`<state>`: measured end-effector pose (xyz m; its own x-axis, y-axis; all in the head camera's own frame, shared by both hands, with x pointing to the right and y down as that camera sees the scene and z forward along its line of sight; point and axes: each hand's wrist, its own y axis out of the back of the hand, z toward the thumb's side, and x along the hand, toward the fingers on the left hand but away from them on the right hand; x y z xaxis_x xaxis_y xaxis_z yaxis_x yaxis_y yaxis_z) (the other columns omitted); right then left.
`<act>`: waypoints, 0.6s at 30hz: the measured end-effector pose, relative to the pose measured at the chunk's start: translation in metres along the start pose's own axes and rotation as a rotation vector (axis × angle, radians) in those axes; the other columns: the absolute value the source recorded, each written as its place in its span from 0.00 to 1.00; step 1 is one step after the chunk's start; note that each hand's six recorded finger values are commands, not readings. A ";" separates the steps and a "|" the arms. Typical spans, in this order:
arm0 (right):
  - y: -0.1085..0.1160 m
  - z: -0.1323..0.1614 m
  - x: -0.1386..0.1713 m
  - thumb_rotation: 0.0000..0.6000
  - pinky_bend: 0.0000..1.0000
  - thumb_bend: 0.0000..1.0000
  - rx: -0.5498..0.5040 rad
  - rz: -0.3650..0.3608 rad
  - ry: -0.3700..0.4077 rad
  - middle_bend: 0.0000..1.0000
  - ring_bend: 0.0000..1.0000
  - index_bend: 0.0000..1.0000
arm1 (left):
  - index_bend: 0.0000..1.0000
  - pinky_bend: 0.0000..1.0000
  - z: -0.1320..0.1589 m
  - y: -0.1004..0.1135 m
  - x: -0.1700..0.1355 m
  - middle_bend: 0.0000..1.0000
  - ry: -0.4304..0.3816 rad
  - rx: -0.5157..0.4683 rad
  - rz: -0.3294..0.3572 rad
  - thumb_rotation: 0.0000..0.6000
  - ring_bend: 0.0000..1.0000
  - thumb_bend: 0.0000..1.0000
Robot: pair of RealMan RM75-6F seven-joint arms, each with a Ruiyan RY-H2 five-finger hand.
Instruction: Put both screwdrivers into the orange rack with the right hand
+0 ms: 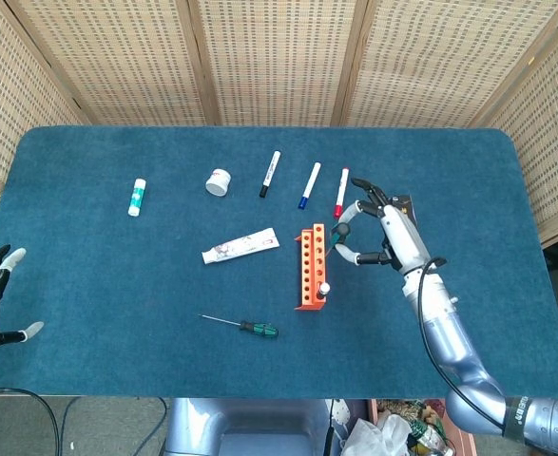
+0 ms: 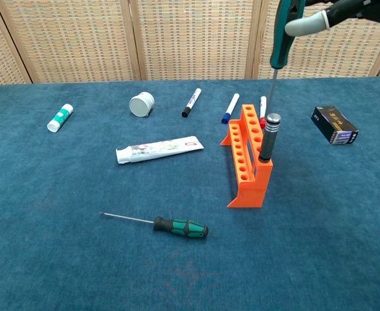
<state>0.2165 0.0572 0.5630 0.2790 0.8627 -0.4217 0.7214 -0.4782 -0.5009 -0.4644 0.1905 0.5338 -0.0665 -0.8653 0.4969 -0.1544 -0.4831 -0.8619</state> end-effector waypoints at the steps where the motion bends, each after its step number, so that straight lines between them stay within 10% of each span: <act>1: -0.001 -0.001 0.000 1.00 0.09 0.35 0.000 0.001 -0.002 0.07 0.00 0.65 | 0.00 0.00 0.000 0.000 0.000 0.00 -0.001 0.001 -0.001 1.00 0.00 0.00; 18: -0.008 -0.001 -0.004 1.00 0.09 0.35 -0.006 0.011 0.000 0.07 0.00 0.65 | 0.00 0.00 0.001 -0.002 0.002 0.00 0.003 0.007 -0.006 1.00 0.00 0.00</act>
<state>0.2107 0.0579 0.5696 0.2870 0.8572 -0.4275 0.7219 -0.4870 -0.4917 -0.4633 0.1901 0.5363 -0.0682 -0.8621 0.5021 -0.1479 -0.4889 -0.8597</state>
